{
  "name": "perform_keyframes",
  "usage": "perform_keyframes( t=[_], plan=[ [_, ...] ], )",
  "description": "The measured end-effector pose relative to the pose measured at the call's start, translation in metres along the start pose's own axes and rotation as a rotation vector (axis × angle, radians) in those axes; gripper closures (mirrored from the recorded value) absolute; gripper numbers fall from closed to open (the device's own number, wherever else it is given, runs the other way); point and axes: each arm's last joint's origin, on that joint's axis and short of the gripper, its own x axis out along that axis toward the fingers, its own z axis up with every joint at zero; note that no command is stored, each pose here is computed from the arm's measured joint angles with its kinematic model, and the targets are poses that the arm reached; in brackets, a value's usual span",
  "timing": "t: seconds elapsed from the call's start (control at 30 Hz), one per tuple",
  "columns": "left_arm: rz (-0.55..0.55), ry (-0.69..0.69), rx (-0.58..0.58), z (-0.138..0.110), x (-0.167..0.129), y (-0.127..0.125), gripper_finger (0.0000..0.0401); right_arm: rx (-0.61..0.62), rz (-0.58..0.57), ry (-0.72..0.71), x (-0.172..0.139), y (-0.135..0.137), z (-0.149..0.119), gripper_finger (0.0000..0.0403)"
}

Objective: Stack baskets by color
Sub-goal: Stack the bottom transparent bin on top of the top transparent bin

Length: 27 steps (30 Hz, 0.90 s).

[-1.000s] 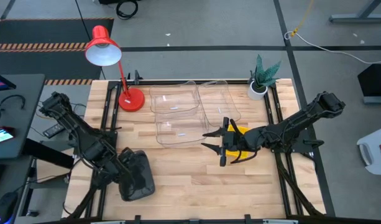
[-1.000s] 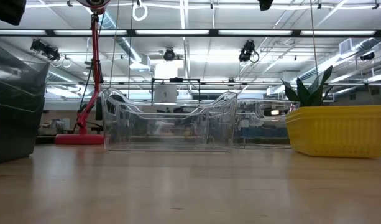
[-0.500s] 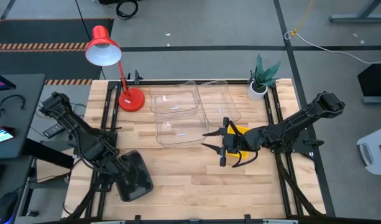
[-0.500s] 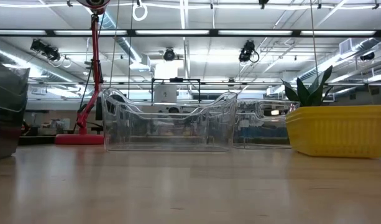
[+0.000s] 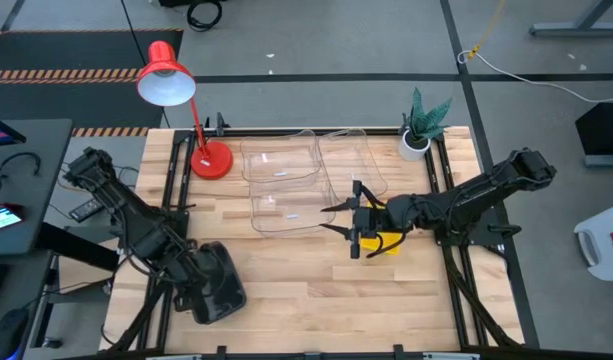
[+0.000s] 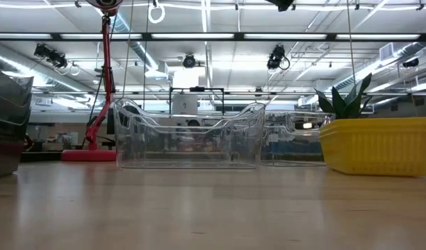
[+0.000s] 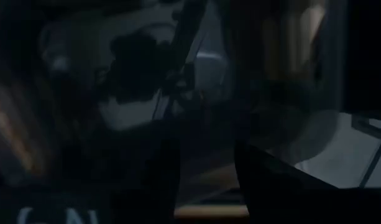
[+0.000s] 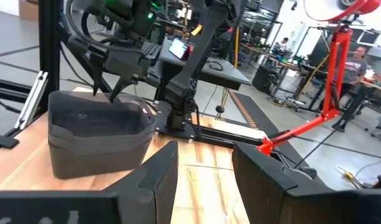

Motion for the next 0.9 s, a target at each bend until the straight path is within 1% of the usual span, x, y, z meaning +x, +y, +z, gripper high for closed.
perform_keyframes(
  t=[0.1,0.17,0.33,0.4,0.5,0.57,0.63,0.73,0.8,0.9],
  plan=[
    [-0.012,-0.059,0.005,0.0,0.0,-0.004,0.0248,-0.026,0.016,-0.003,0.002,-0.004,-0.001,0.0245],
    [0.005,-0.088,-0.012,-0.001,0.0,-0.005,0.0248,-0.039,0.027,0.002,0.003,-0.007,-0.003,0.0245],
    [0.02,-0.117,-0.108,0.002,-0.001,-0.003,0.0252,-0.097,0.015,0.024,0.007,-0.018,-0.008,0.0245],
    [0.038,-0.159,-0.131,0.005,-0.007,-0.003,0.0256,-0.143,0.007,0.024,0.008,-0.021,-0.008,0.0245],
    [0.035,-0.273,-0.159,0.012,-0.021,-0.008,0.0259,-0.203,0.0,0.025,0.008,-0.023,-0.009,0.0245],
    [0.035,-0.336,-0.181,0.016,-0.031,-0.011,0.0259,-0.223,0.003,0.037,0.008,-0.023,-0.01,0.0245],
    [0.043,-0.37,-0.237,0.017,-0.038,-0.011,0.026,-0.232,0.011,0.059,0.008,-0.023,-0.012,0.0245],
    [0.08,-0.366,-0.306,0.015,-0.038,-0.008,0.026,-0.255,0.028,0.099,0.008,-0.022,-0.016,0.0245],
    [0.148,-0.332,-0.357,0.011,-0.037,-0.002,0.026,-0.283,0.03,0.123,0.008,-0.023,-0.019,0.0245],
    [0.202,-0.296,-0.415,0.007,-0.037,0.004,0.026,-0.293,0.016,0.134,0.004,-0.031,-0.017,0.0245]
  ],
)
